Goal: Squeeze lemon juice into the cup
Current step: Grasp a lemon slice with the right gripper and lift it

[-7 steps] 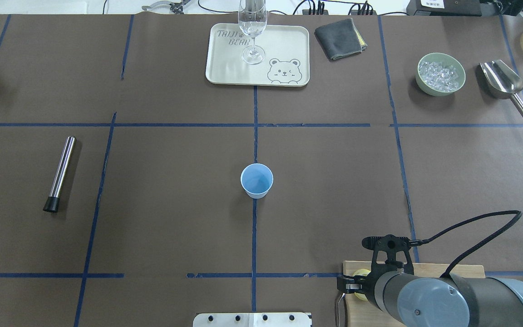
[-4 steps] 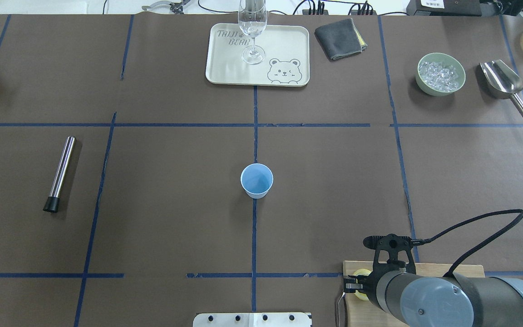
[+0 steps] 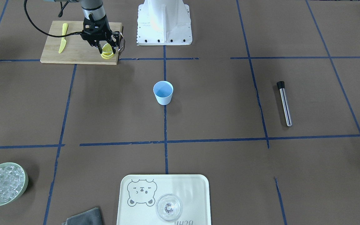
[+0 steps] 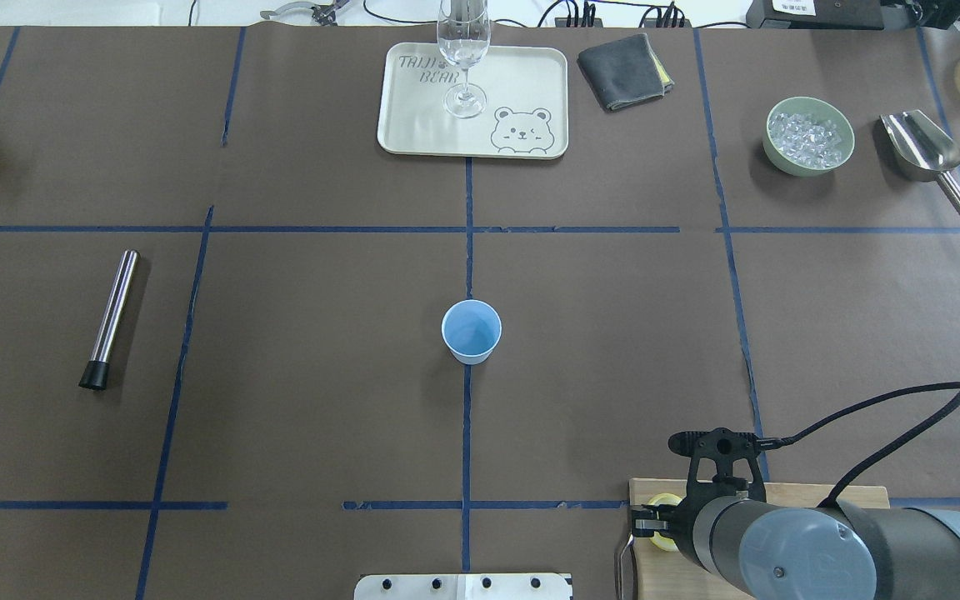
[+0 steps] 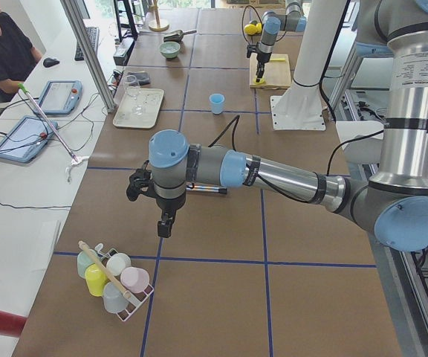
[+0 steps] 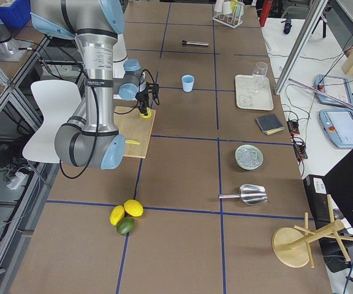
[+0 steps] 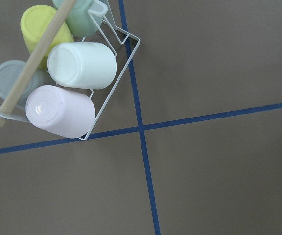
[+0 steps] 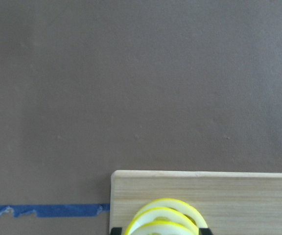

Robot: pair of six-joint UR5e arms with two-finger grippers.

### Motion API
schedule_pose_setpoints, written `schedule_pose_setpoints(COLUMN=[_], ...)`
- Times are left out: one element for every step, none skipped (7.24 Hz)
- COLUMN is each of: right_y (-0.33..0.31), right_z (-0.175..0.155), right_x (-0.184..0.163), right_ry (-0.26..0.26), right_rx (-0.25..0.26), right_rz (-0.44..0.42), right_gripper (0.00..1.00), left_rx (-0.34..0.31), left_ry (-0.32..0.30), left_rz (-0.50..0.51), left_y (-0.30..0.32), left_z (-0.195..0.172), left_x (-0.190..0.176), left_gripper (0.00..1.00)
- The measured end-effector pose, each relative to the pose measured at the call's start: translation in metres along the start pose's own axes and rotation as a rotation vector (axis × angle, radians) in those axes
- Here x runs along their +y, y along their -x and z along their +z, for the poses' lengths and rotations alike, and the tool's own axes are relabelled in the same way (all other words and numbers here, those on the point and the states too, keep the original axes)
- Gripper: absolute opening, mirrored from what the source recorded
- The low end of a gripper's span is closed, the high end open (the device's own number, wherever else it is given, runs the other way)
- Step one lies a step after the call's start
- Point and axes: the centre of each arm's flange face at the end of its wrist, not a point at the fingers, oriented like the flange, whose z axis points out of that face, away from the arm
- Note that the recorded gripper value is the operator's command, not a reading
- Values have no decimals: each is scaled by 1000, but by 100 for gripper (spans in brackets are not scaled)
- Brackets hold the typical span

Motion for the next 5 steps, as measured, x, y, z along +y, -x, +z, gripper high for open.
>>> schedule_pose_setpoints(right_y=[-3, -6, -8, -8, -8], right_z=[-6, -12, -17, -21, -25], right_x=[-1, -1, -2, -3, -7], right_ry=[0, 0, 0, -1, -3], right_rx=[-4, -9, -14, -18, -25], right_rz=[0, 1, 1, 3, 9], right_gripper=[49, 49, 50, 50, 50], left_rx=[-1, -1, -2, -2, -3], left_ry=[-2, -4, -7, -8, -9], left_rz=[1, 4, 7, 8, 9], left_y=[-1, -2, -3, -4, -4], left_z=[-1, -2, -4, -4, -5], left_x=[-1, -3, -5, -6, -6], left_gripper=[100, 100, 100, 100, 100])
